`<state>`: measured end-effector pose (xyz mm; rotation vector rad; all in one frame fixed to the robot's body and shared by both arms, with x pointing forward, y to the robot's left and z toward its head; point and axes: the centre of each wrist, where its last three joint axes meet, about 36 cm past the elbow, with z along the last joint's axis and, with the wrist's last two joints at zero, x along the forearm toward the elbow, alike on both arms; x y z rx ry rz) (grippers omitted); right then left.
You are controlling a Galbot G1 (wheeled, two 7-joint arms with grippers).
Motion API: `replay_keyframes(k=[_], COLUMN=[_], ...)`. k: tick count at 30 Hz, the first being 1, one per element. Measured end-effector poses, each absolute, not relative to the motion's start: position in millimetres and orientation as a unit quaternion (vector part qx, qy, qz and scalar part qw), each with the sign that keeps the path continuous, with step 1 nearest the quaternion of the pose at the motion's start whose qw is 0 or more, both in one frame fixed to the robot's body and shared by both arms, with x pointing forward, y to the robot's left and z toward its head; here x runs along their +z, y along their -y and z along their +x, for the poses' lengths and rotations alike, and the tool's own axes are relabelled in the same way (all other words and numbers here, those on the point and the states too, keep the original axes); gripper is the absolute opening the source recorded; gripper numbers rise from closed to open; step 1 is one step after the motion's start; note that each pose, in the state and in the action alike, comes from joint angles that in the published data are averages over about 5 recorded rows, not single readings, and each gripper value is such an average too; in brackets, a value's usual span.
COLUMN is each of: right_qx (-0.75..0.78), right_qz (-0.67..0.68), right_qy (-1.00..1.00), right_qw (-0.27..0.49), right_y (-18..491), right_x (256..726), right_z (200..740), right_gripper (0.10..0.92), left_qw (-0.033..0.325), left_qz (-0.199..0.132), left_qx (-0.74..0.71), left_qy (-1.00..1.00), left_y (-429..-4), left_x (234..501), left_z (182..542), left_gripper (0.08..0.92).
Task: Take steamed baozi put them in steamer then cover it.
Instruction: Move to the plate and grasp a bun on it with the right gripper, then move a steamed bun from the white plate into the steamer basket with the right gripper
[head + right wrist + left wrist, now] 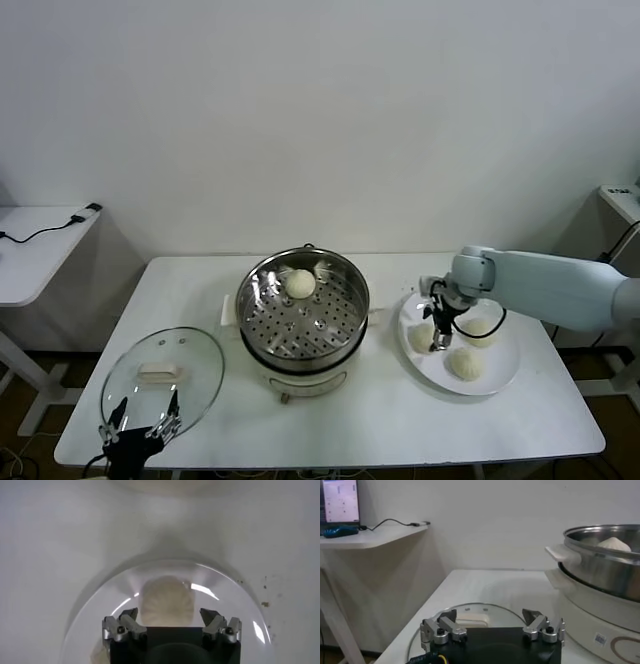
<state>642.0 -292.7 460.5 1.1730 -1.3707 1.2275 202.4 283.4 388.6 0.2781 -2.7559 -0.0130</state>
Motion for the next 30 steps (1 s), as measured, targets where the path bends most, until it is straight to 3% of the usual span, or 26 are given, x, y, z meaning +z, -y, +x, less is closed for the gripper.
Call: replay_keyframes(k=[9,16,24,30], right_qx=[0.498,0.496,0.502,0.497], right_qz=[0.477,0.482,0.49,0.507], right_qy=[0.556,0.559,0.577,0.602], right_qw=[0.464,0.457,0.42,0.365], right_y=[293,297,280,223], right_x=[461,491,608,707], right_z=[640,645,667,661], right_gripper=[0.626,0.611,0.612,0.611], left_qw=[0.185,0.186,0.183,0.176], left_qz=[0.098,0.097,0.093,0.088], left_qx=[-0.005,-0.005,-0.006,-0.005], left_qy=[0.978,0.978,0.979,0.98], left_y=[-283,-282,-281,-278], left_x=[388,390,396,401], left_z=[203,203,205,208], left_gripper=[0.823,0.823,0.823,0.823])
